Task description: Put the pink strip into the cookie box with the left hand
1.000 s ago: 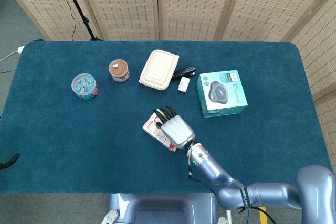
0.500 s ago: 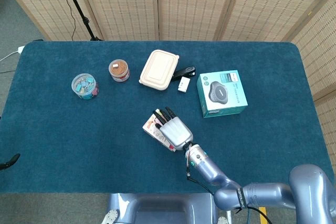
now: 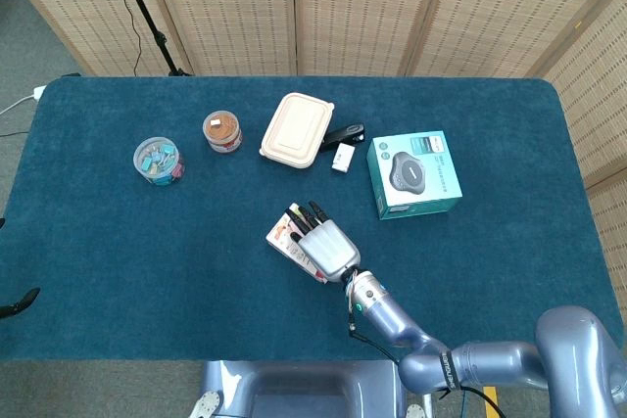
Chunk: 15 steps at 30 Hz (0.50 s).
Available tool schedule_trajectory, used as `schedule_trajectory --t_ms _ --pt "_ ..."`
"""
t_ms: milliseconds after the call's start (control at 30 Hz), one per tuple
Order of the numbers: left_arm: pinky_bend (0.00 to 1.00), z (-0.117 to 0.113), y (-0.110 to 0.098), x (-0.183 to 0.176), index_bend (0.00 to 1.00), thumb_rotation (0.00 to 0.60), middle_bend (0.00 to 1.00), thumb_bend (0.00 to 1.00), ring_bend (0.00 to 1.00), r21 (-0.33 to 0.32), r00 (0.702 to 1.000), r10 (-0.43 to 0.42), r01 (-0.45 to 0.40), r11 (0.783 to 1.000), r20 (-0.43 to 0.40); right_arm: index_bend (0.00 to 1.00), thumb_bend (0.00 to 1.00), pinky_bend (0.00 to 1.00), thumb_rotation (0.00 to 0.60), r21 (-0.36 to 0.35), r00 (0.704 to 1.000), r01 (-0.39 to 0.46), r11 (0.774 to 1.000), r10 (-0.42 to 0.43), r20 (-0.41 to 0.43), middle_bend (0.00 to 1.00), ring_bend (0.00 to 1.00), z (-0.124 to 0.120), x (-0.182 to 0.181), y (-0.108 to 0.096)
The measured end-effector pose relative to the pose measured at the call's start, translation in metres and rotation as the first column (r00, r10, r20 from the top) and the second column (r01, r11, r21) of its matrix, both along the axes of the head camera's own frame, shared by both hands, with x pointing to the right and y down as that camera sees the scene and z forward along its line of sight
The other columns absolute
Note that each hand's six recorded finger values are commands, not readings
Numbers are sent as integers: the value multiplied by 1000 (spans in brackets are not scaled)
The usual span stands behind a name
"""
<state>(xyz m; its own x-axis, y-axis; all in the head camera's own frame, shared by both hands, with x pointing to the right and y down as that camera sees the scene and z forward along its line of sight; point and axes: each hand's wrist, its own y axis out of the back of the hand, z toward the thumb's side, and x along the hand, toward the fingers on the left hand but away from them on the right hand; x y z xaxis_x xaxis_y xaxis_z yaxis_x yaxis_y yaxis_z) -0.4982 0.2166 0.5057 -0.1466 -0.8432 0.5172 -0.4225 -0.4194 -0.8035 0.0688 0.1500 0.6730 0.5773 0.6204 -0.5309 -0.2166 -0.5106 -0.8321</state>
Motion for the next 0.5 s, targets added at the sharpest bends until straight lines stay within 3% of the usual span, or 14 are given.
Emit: schedule_trajectory --t_ms 500 --pt "0 2 1 2 0 600 0 206 0 -8 1000 5 -5 1000 6 338 1000 0 600 9 1000 1 1000 -1 -11 0 0 1 15 5"
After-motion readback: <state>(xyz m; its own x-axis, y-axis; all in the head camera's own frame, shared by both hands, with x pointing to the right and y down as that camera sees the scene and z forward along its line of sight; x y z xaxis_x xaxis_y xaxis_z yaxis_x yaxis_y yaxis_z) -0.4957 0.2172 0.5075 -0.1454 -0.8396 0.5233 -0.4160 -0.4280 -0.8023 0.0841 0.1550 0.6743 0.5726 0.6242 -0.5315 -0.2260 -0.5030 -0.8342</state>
